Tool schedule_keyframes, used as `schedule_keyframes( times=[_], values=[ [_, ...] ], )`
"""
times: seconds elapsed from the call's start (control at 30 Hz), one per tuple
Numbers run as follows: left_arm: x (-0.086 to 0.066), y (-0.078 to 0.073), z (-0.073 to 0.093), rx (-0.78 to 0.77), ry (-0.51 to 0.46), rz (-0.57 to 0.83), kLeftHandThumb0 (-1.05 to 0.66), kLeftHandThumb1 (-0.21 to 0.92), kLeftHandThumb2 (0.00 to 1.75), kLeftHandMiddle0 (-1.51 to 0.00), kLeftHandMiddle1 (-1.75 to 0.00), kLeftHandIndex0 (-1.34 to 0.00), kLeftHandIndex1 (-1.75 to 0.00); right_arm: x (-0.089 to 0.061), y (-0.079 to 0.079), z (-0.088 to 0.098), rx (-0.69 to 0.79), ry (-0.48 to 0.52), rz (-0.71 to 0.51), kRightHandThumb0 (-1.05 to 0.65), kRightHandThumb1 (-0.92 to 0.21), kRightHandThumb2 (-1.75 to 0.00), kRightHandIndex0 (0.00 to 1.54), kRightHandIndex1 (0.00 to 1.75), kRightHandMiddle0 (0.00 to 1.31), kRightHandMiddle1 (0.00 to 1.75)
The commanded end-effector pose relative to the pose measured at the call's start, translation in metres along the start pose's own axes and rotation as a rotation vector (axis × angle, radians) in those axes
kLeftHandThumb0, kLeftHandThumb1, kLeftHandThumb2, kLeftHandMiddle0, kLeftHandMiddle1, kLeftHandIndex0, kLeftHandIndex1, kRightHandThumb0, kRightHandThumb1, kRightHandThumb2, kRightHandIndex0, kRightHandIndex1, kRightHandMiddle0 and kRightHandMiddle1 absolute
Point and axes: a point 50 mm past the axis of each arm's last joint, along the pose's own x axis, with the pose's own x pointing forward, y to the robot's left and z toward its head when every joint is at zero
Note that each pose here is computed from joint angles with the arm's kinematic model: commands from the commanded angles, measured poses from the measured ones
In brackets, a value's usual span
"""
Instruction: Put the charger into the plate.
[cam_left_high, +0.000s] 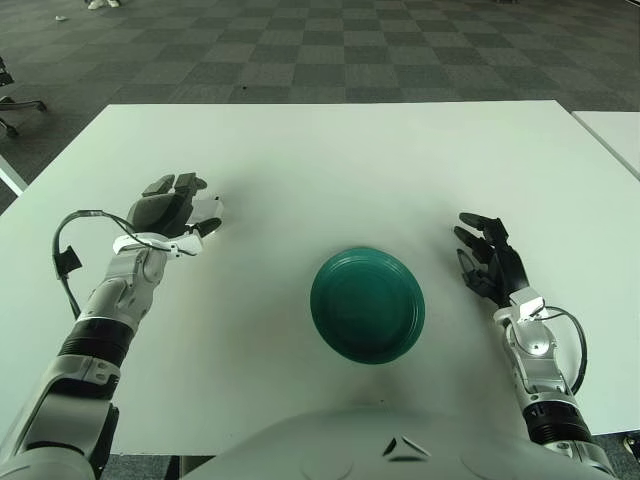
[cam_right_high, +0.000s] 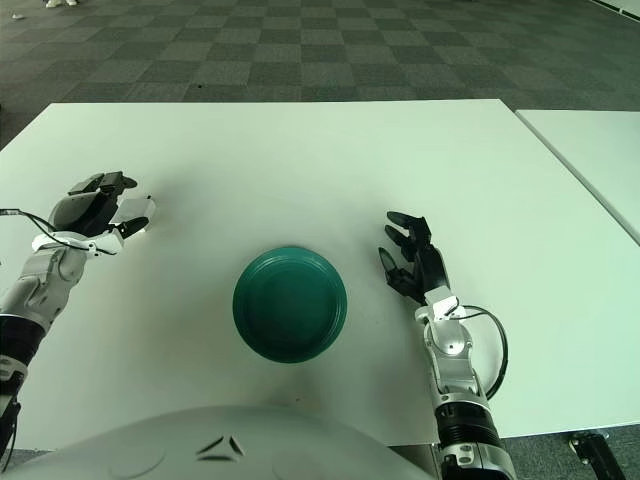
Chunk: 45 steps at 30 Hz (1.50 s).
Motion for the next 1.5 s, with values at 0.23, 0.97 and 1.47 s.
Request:
schedule_keyframes(
  times=[0.23, 0.97, 1.47],
  values=[
    [0.01, 0.016, 0.001, 0.066, -0.043, 0.024, -1.05, 0.92, 0.53, -0.26, 0.0, -0.12, -1.19, -0.048, 0.014, -0.049, 0.035, 0.288, 0.02, -0.5, -0.89, -0.58, 0.38, 0.24, 0.0, 0.89],
    [0.012, 0.003, -0.006, 0.083, -0.041, -0.155, -1.05, 0.92, 0.46, -0.24, 0.0, -0.07, -1.17, -0.05, 0.009, -0.05, 0.056, 0.323, -0.019, -0.48, -0.88, -0.59, 0.38, 0.25, 0.0, 0.92],
    [0.011, -0.007, -0.016, 0.118, -0.03, -0.206, -1.05, 0.92, 0.43, -0.24, 0.0, -0.07, -1.16, -0.05, 0.007, -0.049, 0.068, 0.316, -0.029, -0.49, -0.86, -0.61, 0.35, 0.24, 0.0, 0.91]
  ],
)
